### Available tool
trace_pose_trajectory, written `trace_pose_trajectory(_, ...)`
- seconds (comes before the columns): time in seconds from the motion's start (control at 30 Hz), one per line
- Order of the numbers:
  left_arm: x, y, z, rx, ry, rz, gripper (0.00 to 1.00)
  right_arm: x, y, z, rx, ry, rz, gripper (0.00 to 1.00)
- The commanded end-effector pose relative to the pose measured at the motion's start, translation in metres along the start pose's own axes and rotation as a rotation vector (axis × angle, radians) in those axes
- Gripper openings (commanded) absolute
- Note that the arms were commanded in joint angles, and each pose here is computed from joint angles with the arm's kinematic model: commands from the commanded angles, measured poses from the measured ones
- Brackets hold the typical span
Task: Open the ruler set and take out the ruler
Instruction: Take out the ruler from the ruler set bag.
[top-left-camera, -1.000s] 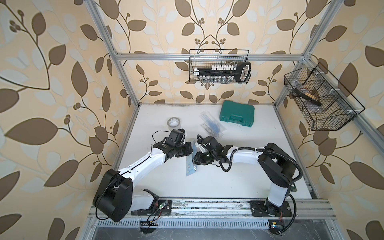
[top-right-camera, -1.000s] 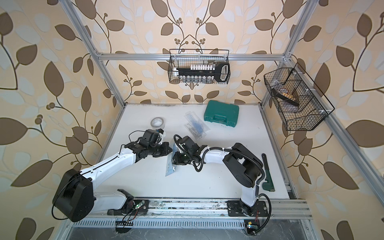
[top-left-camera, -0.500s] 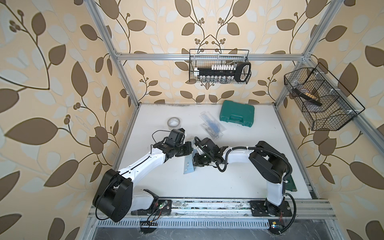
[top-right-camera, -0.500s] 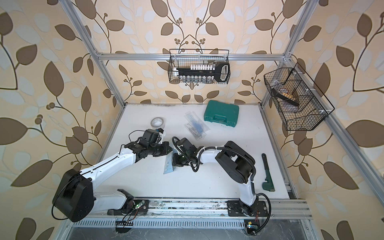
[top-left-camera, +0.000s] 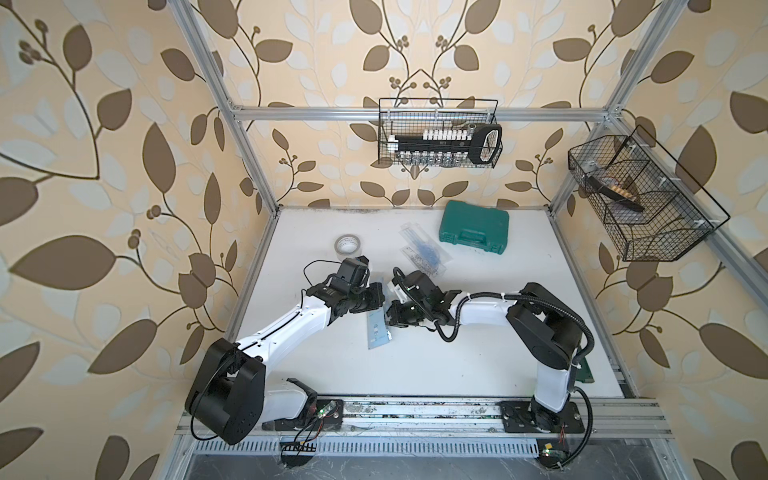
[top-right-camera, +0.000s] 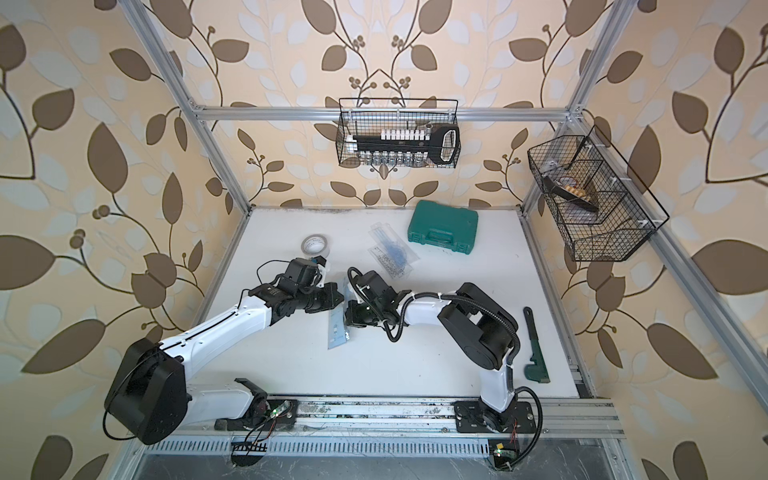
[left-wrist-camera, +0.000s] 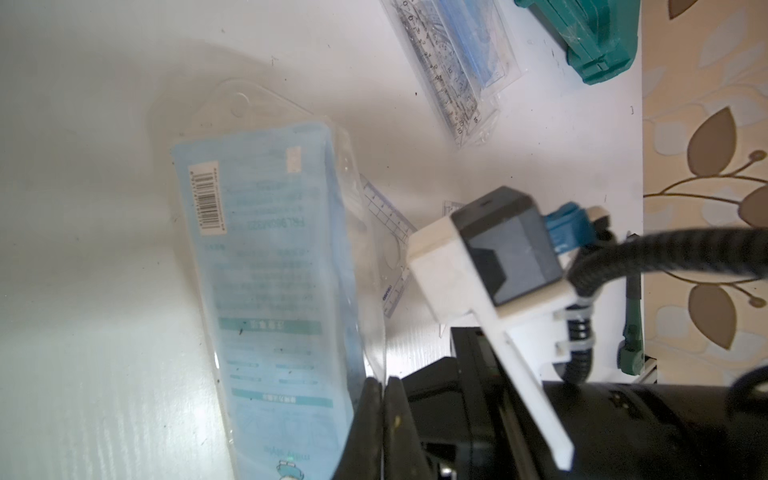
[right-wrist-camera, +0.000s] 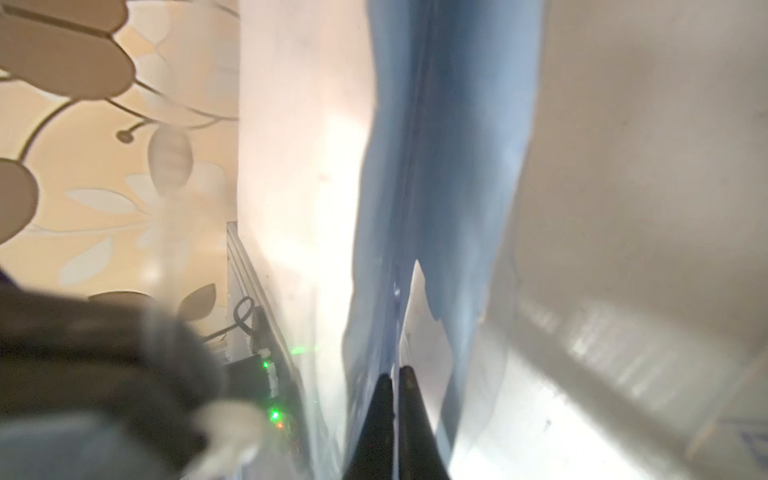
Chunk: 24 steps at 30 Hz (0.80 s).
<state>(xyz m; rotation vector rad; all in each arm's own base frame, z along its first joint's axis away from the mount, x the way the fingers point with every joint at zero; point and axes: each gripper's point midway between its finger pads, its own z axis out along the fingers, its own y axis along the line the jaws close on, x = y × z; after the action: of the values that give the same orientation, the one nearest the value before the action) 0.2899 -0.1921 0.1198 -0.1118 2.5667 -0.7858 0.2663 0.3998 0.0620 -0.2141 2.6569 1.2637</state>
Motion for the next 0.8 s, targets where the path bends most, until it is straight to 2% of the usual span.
trace_pose_trajectory(0.0,-0.010,-0.009,-0.009,0.009,-0.049,0.004,0.00,-0.003,-0.004,-0.014,0.022,-0.029,-0.002,0.00)
trace_pose_trajectory(0.5,-0.016,-0.005,-0.010,-0.027,-0.067,0.016,0.00,-0.008,-0.014,-0.047,0.056,-0.069,0.001,0.00)
trace_pose_trajectory(0.77,-0.016,-0.005,-0.006,-0.027,-0.060,0.020,0.00,-0.029,-0.015,-0.071,0.069,-0.139,-0.003,0.00)
